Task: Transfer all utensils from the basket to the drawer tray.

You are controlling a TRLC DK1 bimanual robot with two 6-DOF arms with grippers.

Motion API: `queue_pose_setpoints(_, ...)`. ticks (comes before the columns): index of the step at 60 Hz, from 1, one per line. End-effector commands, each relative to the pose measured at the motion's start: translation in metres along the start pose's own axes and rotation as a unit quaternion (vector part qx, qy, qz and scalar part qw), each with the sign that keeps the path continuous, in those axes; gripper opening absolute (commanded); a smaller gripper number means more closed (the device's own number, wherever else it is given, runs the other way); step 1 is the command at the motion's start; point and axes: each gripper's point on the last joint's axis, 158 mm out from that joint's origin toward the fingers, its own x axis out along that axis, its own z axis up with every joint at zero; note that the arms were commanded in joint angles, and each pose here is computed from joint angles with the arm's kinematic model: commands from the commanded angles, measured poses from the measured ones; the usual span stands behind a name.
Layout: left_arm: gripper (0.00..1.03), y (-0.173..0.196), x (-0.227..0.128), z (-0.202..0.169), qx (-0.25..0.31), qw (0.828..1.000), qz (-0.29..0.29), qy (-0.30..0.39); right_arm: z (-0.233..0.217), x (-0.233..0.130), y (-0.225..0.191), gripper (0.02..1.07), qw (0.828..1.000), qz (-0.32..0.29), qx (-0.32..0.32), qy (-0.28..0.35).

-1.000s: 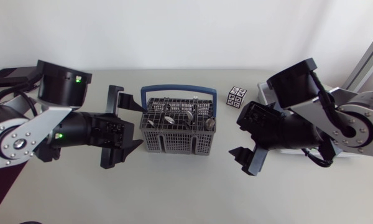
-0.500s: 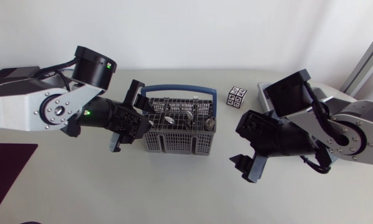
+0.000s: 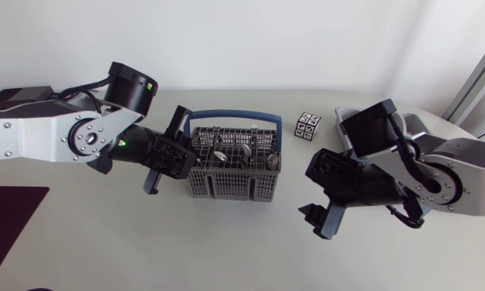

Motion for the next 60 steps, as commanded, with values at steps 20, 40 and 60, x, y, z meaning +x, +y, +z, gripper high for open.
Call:
queue_pose_setpoints(20, 0.04, 0.03, -0.018, 0.002, 0.018, 0.999, 0.033, -0.01, -0.016, 0.008, 0.011, 0.96, 1.0, 0.013, -0.001, 0.015)
queue_pose_setpoints(40, 0.04, 0.052, -0.046, 0.002, -0.019, 0.997, 0.075, -0.014, -0.01, 0.0, 0.012, 0.96, 1.0, 0.008, -0.005, 0.004)
queue_pose_setpoints(60, 0.04, 0.074, -0.107, 0.013, -0.05, 0.986, 0.158, -0.023, -0.003, -0.006, 0.02, 0.96, 1.0, 0.01, -0.011, -0.006)
